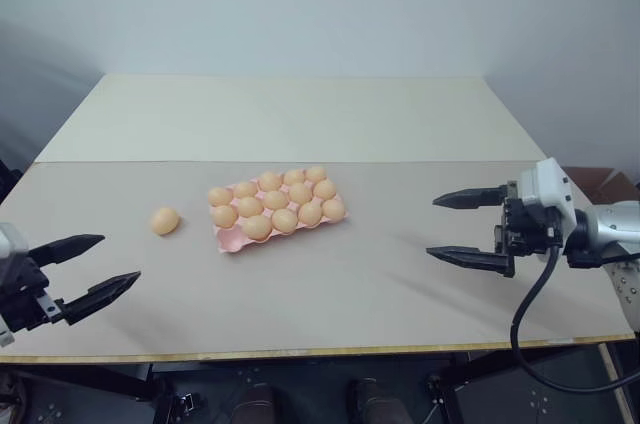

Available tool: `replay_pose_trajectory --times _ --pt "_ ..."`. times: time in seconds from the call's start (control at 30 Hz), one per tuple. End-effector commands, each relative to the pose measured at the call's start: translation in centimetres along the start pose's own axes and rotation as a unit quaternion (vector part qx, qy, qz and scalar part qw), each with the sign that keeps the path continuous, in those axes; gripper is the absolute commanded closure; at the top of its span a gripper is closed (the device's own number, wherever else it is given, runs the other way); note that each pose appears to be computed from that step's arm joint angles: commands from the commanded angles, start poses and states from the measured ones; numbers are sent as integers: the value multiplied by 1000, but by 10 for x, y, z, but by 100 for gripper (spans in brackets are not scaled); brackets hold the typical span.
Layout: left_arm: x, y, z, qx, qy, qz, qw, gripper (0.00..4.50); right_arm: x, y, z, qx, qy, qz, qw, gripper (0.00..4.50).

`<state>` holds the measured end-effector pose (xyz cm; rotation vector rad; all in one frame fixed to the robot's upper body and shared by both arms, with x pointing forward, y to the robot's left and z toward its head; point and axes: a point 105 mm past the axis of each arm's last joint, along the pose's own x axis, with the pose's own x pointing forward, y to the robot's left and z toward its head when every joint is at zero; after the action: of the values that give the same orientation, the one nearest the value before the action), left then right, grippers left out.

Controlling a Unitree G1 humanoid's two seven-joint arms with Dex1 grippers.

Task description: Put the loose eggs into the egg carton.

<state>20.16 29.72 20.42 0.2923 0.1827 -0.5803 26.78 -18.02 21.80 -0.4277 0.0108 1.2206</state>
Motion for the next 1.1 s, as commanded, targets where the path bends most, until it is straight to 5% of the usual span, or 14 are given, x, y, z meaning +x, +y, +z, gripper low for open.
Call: replay_pose_trajectory --times 0.03,0.47,0.8,0.9,1.1 --pt "12 7 6 13 -5 16 1000 2 -3 0 14 -29 -9 0 1000 0" --pt "73 66 -17 -15 71 132 989 2 -4 1 21 -40 -15 -4 999 0" --pt "137 82 -45 -48 126 122 983 2 -6 2 28 -52 -18 -11 998 0" --pt "146 83 -56 -43 147 122 981 63 -8 4 29 -54 -19 -16 998 0" --pt "148 85 -49 -44 130 115 984 260 -11 3 28 -53 -16 -27 998 0"
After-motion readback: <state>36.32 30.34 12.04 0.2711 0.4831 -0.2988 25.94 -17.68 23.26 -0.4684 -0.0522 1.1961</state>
